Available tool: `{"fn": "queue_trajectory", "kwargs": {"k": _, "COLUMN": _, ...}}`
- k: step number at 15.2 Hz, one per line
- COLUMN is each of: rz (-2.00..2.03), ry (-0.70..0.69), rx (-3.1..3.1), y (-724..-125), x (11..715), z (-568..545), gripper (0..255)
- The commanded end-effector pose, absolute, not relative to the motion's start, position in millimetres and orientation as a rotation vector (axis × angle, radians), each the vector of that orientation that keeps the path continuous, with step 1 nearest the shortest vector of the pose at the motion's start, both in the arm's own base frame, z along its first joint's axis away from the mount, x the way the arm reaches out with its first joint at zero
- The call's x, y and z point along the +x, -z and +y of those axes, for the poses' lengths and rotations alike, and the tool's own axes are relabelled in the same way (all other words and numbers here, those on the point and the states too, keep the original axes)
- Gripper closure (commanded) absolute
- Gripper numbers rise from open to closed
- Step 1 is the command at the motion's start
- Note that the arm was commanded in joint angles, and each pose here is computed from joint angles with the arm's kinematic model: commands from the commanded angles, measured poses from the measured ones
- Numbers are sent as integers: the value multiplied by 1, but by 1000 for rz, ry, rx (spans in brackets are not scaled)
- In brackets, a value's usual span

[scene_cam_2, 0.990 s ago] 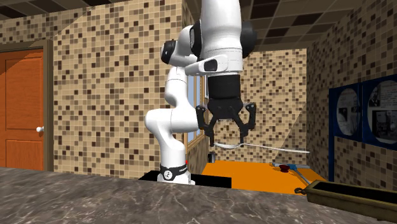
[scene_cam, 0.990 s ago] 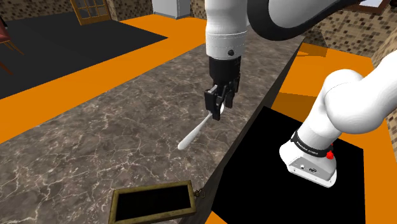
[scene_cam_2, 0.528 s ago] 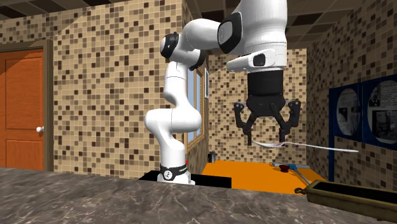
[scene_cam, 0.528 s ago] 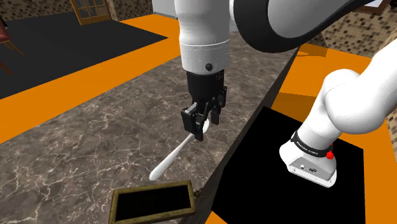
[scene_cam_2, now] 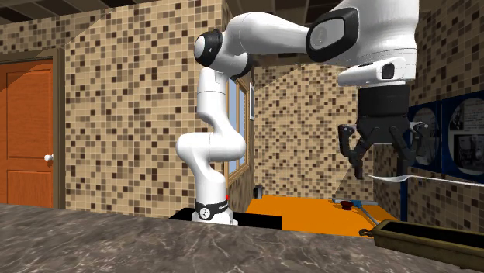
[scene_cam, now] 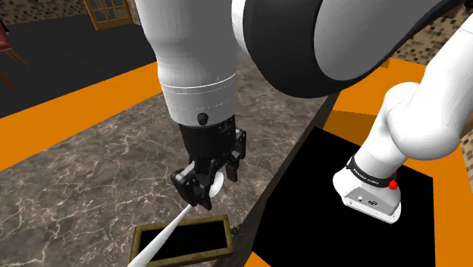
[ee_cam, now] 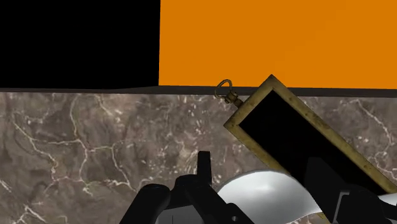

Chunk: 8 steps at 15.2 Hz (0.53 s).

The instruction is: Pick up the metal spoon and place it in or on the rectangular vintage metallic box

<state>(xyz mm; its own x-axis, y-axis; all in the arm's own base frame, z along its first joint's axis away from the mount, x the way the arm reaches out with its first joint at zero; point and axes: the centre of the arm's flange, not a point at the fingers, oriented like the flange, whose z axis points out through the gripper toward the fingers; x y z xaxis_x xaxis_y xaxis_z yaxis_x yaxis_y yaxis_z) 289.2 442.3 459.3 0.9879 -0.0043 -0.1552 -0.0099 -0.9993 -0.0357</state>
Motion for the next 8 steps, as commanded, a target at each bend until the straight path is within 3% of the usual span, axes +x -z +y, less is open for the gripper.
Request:
{"fn": "queue_trajectory", "kwargs": {"k": 1, "rz": 14, "ry": -242, "rx": -3095, "y": -453, "x": 288, "z": 450, "gripper": 255}}
{"fn": "queue_trajectory", "kwargs": {"k": 8, "rz": 14, "ry": -242, "rx": -3095, "y": -416, "x": 288, "z": 450, "gripper": 255}}
